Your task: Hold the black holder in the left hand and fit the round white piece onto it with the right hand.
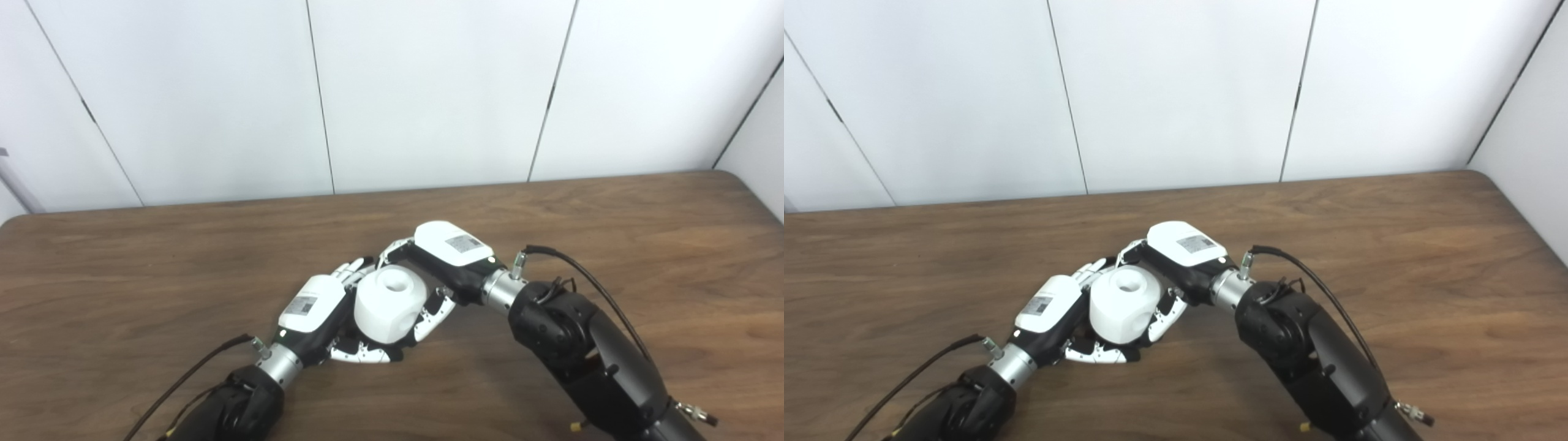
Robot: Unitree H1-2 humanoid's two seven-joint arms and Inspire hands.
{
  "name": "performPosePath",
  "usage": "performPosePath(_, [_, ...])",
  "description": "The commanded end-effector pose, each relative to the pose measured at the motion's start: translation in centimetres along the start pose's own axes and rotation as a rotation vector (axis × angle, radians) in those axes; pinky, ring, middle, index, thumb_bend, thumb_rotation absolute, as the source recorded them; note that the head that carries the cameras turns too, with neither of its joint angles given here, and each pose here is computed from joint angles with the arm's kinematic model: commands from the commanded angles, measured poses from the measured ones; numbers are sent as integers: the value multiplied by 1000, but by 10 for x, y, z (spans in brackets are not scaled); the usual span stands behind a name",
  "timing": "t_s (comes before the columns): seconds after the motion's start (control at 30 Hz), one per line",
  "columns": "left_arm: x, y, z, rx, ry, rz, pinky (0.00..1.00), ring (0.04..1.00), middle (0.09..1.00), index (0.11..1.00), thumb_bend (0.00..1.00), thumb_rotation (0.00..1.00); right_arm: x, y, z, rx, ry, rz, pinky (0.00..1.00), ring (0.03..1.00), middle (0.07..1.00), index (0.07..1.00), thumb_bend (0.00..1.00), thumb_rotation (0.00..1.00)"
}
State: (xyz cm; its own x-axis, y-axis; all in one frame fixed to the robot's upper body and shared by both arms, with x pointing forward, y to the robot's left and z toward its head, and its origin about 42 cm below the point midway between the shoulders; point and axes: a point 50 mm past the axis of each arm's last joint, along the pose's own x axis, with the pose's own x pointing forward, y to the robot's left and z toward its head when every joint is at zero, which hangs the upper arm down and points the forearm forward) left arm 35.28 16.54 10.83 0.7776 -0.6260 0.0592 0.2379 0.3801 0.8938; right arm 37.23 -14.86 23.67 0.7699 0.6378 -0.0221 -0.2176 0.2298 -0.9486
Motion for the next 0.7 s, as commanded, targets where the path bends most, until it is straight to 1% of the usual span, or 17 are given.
performPosePath(0.0, [-52,-83,0,-14,102,-368,962,975,911,484,524,59,2,-47,6,-138,-46,-95,756,746,741,483,522,139])
performPosePath(0.13, [-52,-82,0,-15,104,-375,966,981,916,484,524,59,4,-52,8,-156,-50,-80,745,744,742,483,524,139])
performPosePath(0.33, [-52,-83,0,-16,97,-369,958,976,912,484,524,59,4,-57,9,-165,-51,-64,770,745,733,484,525,139])
performPosePath(0.5, [-51,-84,2,-20,107,-380,970,981,917,484,524,59,3,-56,8,-174,-61,-57,771,737,726,483,525,139])
performPosePath(0.67, [-52,-85,2,-19,102,-379,969,976,919,484,524,59,2,-54,5,-179,-65,-42,797,731,723,483,524,139])
